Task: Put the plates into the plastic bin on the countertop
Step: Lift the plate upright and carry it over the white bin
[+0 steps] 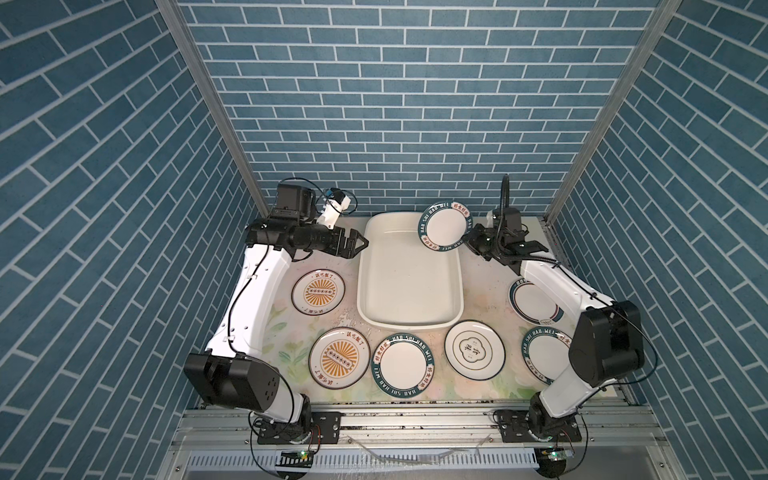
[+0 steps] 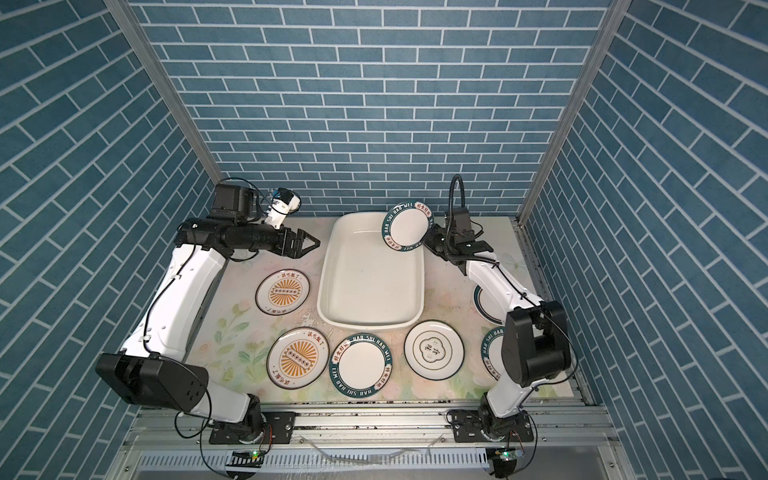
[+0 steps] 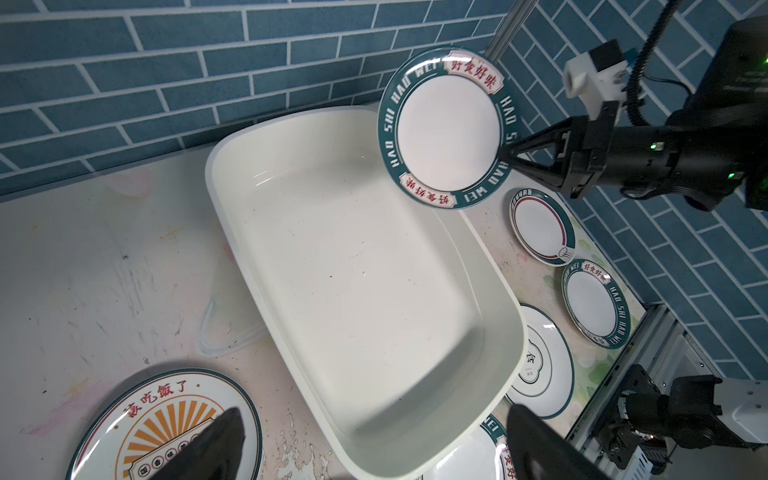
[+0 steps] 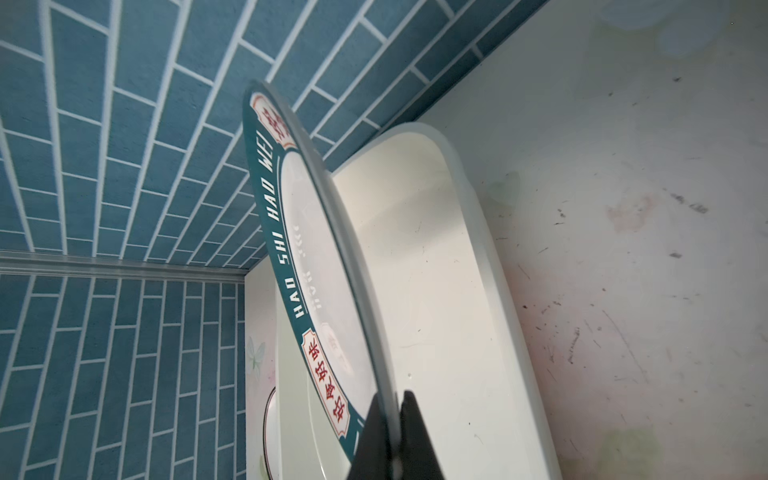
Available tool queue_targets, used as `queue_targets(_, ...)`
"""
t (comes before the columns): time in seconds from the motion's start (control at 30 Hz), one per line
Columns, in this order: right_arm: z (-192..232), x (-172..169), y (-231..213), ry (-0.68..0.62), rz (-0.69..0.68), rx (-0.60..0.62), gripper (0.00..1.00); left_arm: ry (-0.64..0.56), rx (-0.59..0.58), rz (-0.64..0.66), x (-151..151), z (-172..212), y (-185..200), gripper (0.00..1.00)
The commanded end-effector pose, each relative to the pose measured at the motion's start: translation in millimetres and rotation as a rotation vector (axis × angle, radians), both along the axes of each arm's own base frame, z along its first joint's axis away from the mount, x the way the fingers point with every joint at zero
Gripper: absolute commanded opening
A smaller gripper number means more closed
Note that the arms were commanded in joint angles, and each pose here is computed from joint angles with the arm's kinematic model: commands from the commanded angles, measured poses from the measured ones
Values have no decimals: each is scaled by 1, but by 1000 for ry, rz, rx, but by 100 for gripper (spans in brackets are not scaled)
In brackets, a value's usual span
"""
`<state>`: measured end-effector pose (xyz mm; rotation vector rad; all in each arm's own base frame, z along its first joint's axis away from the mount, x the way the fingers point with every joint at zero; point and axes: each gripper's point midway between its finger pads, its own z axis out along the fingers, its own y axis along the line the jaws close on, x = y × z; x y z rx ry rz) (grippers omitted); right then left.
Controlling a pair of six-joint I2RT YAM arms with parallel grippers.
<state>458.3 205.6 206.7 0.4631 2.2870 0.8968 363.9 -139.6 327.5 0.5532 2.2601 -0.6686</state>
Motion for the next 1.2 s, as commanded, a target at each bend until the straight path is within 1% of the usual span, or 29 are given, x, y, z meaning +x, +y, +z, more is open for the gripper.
queue_targets(0.0,14,23,27,-66,-1,55,0,-33,-4,-2,-6,15,1,99)
queue_targets(0.2,-15,33,70,-22,42,106,0,-39,-13,-6,-9,19,1,100)
queue_targets(0.4,-38,37,101,12,82,109,0,-48,-18,-14,-15,23,2,100)
queue_targets(0.53,-52,40,119,42,98,136,0,-47,-28,-21,-18,23,1,100)
queue_targets(0.83,-86,46,131,100,92,140,0,-47,-46,-27,-21,22,0,100)
queue_targets(1.0,-88,51,134,104,92,151,0,-50,-50,-29,-22,24,0,99)
queue_targets(1.03,-106,51,135,133,89,139,0,-51,-52,-28,-23,25,0,100)
queue_targets(1.17,-113,52,137,145,84,150,0,-52,-53,-29,-23,25,1,100)
